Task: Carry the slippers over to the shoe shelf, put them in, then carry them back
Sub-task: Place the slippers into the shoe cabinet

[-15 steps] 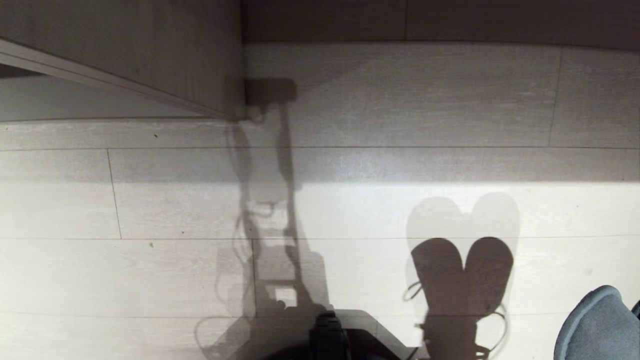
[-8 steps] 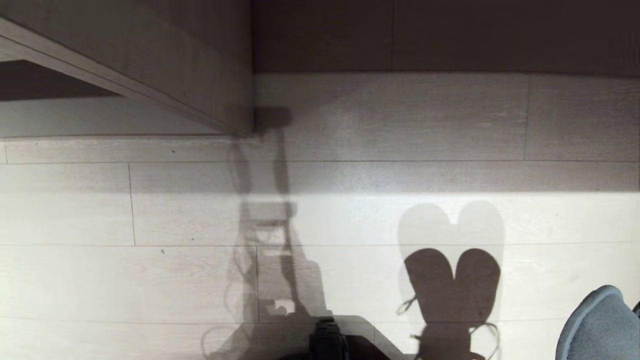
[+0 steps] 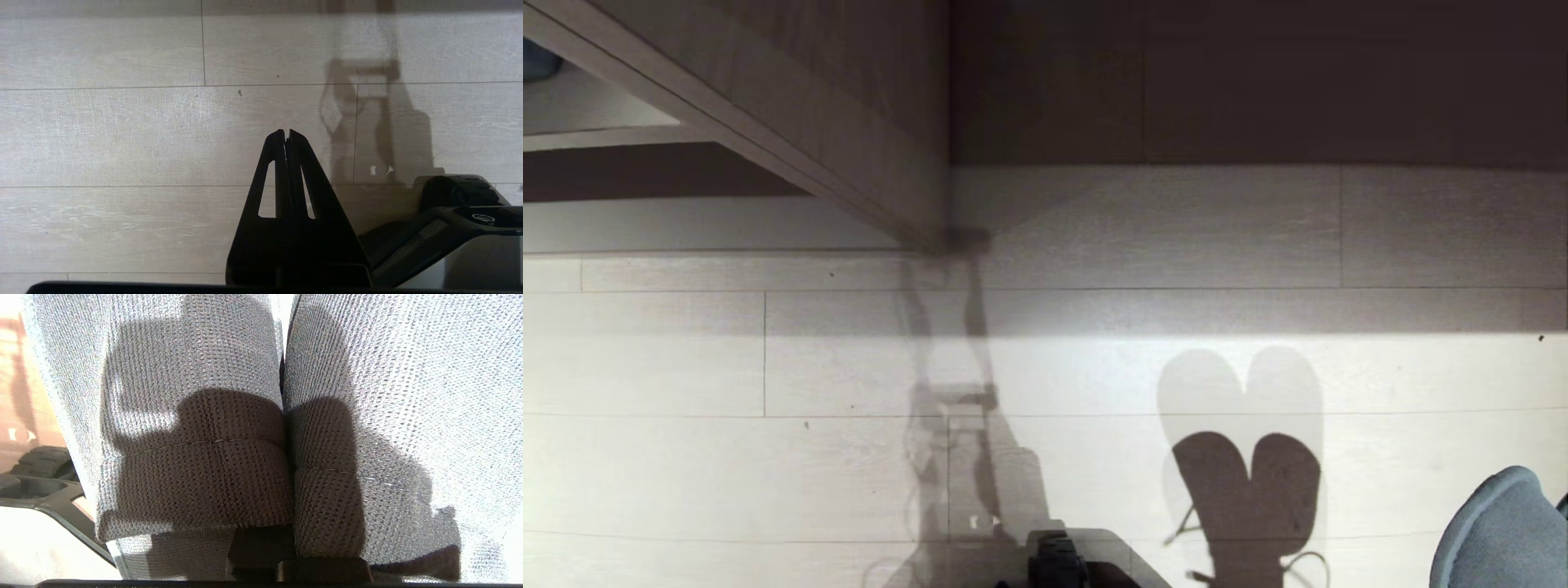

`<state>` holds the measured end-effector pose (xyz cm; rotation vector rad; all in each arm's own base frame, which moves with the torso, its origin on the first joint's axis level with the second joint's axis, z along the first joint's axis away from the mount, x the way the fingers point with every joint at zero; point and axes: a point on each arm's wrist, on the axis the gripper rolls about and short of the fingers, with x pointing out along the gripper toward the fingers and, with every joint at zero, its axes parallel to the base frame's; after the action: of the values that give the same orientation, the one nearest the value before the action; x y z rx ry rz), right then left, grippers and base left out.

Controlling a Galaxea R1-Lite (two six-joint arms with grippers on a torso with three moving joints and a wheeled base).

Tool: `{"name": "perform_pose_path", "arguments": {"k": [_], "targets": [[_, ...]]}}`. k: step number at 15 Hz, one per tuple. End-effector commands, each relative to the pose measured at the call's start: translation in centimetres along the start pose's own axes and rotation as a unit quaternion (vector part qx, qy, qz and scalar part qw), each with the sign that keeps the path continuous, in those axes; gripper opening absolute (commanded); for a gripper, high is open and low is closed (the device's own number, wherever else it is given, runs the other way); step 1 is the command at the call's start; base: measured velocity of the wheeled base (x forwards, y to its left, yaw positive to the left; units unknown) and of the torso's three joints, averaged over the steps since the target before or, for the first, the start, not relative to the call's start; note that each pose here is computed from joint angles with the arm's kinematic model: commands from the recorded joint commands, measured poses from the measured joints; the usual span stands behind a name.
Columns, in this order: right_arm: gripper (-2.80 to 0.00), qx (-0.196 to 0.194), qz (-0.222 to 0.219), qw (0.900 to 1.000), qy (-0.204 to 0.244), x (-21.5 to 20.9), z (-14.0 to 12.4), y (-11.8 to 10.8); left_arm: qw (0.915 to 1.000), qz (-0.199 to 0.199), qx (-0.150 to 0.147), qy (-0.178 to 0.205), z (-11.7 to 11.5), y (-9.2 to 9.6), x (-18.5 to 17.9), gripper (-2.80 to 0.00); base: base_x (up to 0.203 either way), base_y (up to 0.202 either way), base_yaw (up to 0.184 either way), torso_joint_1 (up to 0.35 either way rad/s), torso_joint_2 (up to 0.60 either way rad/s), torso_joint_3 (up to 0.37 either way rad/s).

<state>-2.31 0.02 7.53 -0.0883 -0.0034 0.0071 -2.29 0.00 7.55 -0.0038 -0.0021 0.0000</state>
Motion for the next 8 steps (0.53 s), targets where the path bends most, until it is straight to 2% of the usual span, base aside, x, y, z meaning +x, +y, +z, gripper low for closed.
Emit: {"name": "perform_pose_path", "arguments": {"k": [1, 8], "targets": [[-2.8, 0.0, 0.001, 1.0, 0.001, 0.02, 0.0, 0.0, 1.0, 0.0, 0.0, 0.0, 0.01, 0.0, 0.01, -2.8, 0.0, 0.0, 0.0, -0.002, 0.0, 0.203], [-2.8, 0.0, 0.001, 1.0, 0.001, 0.02, 0.0, 0.0, 1.0, 0.0, 0.0, 0.0, 0.01, 0.0, 0.0, -2.8, 0.0, 0.0, 0.0, 0.002, 0.0, 0.2]]}}
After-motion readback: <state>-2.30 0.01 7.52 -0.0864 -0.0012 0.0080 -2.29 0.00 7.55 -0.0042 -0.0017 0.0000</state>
